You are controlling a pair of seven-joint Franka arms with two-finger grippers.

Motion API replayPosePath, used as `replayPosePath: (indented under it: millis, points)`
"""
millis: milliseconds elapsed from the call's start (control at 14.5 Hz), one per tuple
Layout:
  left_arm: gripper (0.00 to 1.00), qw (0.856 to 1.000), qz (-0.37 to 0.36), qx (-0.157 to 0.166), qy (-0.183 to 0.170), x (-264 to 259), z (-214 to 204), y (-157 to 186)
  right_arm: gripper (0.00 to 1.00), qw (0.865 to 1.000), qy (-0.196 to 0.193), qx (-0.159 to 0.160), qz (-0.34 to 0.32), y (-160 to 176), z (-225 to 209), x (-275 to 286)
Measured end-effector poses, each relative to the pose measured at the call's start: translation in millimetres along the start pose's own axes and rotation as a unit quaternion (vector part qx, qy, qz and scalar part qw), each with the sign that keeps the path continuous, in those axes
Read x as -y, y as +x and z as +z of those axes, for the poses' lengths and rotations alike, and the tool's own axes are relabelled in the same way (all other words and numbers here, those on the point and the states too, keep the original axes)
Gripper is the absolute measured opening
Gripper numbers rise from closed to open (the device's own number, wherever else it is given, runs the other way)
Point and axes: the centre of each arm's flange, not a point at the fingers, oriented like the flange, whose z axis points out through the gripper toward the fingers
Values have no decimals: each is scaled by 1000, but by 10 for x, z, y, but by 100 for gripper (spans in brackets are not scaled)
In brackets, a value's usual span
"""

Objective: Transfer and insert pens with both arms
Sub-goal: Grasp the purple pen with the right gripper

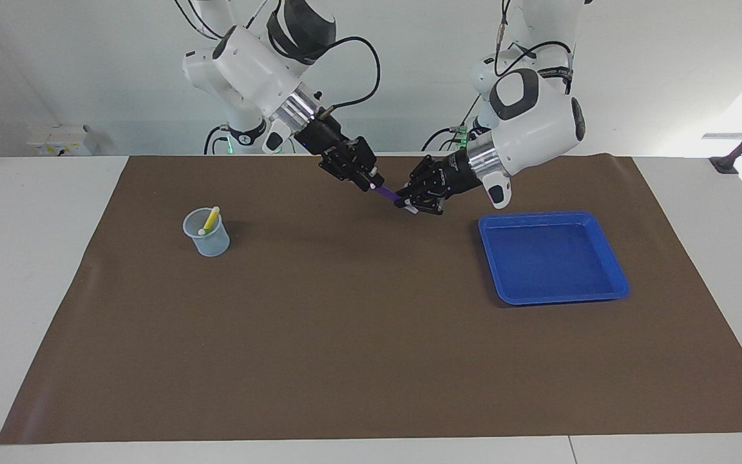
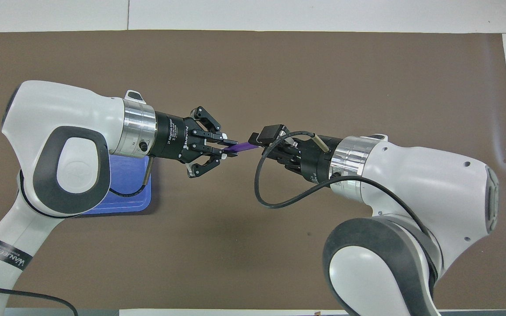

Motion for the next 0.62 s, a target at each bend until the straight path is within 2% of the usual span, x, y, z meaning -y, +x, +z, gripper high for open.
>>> replayPosePath:
  millis: [620]
  points:
    - [17, 1000, 0, 0, -1, -1, 0, -2, 40, 1000, 5, -8, -2, -5, -3, 20]
